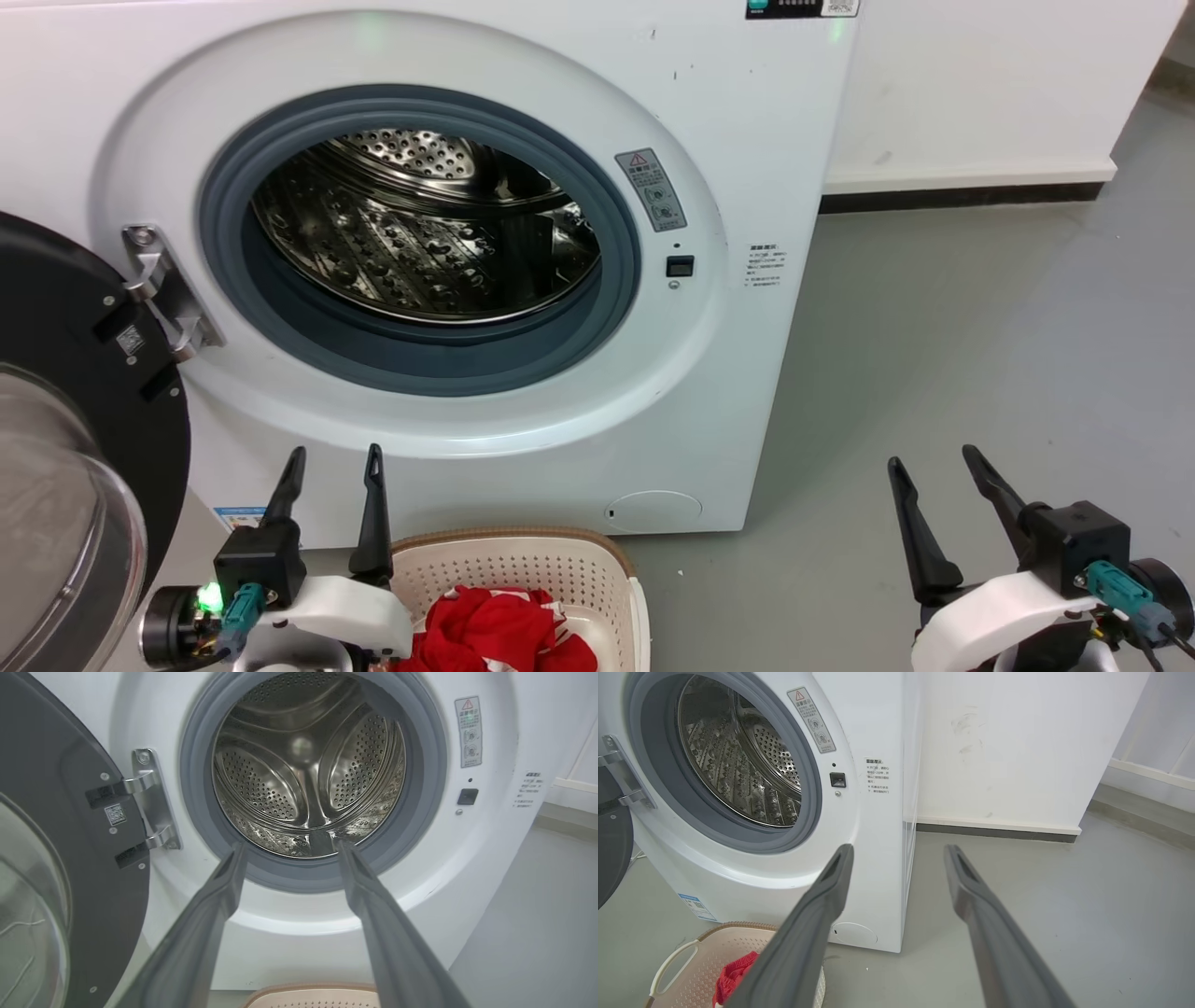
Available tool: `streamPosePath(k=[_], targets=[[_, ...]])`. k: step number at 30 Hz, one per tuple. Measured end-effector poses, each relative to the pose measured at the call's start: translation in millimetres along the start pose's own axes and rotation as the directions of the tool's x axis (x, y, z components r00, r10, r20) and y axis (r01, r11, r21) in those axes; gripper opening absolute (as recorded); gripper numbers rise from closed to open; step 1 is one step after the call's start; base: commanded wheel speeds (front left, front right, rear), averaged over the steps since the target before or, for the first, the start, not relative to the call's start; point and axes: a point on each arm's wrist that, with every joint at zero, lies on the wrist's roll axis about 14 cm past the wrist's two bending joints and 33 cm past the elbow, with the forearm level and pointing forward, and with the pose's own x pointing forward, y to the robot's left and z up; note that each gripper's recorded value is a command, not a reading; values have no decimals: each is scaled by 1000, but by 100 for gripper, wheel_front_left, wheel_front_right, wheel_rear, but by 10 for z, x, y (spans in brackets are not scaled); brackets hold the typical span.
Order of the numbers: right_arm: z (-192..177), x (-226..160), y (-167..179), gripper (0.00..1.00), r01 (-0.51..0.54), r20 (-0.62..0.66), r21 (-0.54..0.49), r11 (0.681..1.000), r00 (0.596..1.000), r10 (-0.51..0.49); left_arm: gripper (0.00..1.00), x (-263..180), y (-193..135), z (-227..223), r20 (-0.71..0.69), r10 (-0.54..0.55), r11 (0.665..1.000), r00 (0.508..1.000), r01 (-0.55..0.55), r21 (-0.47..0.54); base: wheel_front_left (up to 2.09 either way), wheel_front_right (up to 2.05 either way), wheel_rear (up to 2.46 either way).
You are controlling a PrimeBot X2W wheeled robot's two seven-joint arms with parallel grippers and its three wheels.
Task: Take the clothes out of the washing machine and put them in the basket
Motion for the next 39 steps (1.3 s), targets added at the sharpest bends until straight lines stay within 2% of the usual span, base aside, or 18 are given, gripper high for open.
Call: streamPosePath(k=[10,16,39], targets=[[37,-62,-37,100,11,10,-12,1000,1000,-11,100,-225,-31,343,60,-15,999,998,12,52,0,0,0],[9,-110,2,100,2,-1,-11,1000,1000,-2,100,-332,-49,336,35,-14,999,999,12,48,0,0,0],[-6,-132,9,100,2,-7,-9,1000,1000,-2,100,-298,-58,262,4,-18,999,1000,17,36,0,0,0]])
